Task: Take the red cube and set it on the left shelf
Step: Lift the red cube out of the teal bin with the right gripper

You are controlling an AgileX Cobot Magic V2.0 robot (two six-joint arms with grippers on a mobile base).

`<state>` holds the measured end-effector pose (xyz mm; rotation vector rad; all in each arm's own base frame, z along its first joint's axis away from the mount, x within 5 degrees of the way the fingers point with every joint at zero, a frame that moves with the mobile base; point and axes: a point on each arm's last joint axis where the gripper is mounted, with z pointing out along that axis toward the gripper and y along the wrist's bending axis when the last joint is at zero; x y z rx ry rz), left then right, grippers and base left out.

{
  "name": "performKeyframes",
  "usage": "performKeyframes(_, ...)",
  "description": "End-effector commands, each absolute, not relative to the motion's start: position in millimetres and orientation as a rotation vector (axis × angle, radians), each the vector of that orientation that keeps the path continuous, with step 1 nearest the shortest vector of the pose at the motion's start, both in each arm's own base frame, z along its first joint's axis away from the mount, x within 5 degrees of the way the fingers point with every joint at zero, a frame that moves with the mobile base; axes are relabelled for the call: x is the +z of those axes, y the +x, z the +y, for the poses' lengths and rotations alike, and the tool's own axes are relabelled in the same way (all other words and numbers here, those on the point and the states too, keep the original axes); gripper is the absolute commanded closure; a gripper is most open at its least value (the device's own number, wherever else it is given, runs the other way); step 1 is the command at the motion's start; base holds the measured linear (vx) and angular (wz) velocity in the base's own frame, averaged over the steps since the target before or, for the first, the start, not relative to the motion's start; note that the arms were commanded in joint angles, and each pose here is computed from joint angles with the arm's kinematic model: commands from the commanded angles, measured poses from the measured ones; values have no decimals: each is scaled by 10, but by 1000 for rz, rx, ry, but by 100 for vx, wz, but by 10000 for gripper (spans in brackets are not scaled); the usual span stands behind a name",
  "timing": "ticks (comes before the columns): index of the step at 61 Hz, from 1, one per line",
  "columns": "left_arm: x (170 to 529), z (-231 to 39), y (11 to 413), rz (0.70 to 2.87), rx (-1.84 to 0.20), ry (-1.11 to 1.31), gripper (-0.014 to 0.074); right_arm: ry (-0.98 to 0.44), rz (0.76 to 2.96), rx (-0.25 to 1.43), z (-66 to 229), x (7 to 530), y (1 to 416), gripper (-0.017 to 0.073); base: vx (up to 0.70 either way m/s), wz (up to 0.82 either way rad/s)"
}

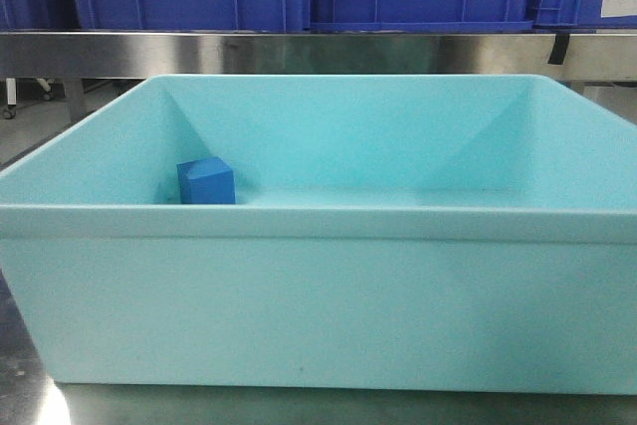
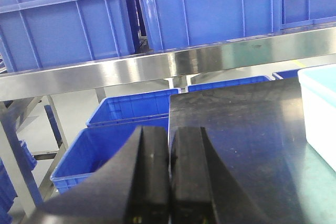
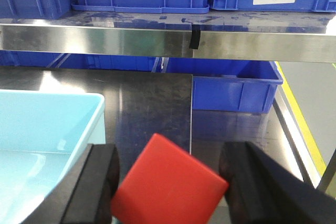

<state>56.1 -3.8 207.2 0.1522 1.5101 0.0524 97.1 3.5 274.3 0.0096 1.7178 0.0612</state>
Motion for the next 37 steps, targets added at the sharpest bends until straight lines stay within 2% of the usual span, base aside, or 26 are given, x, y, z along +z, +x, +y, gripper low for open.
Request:
performKeyframes(1,2075,-38,572,1450,50,143,488,-1,1612,45,29,2909,977,501,0,0)
performKeyframes(37,2075,-38,572,1450,50,143,488,-1,1612,45,29,2909,977,501,0,0)
